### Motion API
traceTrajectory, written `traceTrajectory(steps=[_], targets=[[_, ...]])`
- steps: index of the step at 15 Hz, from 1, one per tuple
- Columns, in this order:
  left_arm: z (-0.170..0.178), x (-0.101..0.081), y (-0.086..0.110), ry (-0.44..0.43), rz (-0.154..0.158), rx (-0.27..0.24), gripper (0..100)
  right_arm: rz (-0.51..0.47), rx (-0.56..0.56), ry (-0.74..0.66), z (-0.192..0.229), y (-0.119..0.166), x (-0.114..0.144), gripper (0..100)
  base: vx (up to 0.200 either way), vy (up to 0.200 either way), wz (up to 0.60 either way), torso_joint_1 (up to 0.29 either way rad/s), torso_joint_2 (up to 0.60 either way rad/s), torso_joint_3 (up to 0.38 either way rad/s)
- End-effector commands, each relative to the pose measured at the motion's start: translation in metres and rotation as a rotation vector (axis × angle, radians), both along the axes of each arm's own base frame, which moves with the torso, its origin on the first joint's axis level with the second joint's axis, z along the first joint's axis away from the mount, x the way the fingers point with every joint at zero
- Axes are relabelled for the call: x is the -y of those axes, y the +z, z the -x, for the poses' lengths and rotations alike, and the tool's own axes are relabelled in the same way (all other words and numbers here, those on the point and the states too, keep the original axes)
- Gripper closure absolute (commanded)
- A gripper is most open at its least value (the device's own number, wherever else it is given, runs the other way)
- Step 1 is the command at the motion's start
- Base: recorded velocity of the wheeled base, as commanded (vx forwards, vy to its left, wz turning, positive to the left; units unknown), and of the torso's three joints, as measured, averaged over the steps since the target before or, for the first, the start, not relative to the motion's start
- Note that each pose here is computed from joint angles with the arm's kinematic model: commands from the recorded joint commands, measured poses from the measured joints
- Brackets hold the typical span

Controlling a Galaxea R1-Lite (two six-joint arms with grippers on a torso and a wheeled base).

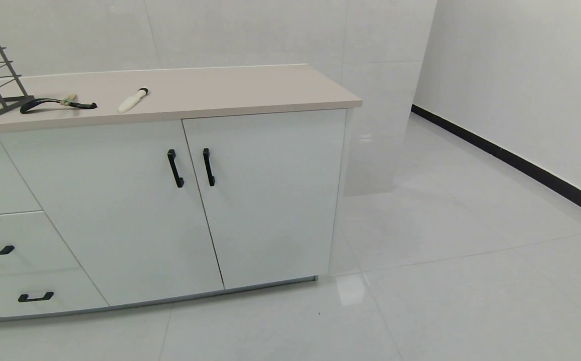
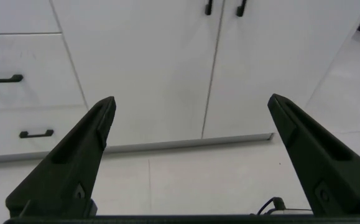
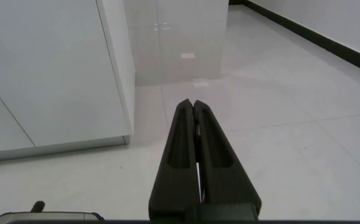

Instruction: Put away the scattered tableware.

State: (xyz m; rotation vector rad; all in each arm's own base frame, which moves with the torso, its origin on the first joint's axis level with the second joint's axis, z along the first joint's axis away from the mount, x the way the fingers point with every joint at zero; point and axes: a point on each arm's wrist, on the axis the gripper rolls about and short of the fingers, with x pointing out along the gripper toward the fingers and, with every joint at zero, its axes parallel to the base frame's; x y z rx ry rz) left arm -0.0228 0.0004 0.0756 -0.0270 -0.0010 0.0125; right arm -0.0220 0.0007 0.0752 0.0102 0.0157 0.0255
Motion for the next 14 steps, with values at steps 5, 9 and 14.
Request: traceTrajectory(steps=[5,9,14], targets=[[0.0000,0.0000,0.0002,0.001,0.002,0.002,0,-0.001,-0.006,0.001,-0.0005,0.0001,0.0000,100,0.040,0.200,0.00,0.000,0.00,-0.001],[0.0000,0.0000,0.0002,0.001,0.002,0.002,0,0.002,-0.004,-0.007,-0.0003,0.0006,0.0002,100,0.150,0.000,0.30,0.001,0.00,0.005],[0.0000,-0.0001,0.0002,0.003,0.002,0.002,0,0.002,-0.004,-0.007,-0.0003,0.0006,0.0002,100,0.000,0.000,0.48,0.005,0.00,0.000]])
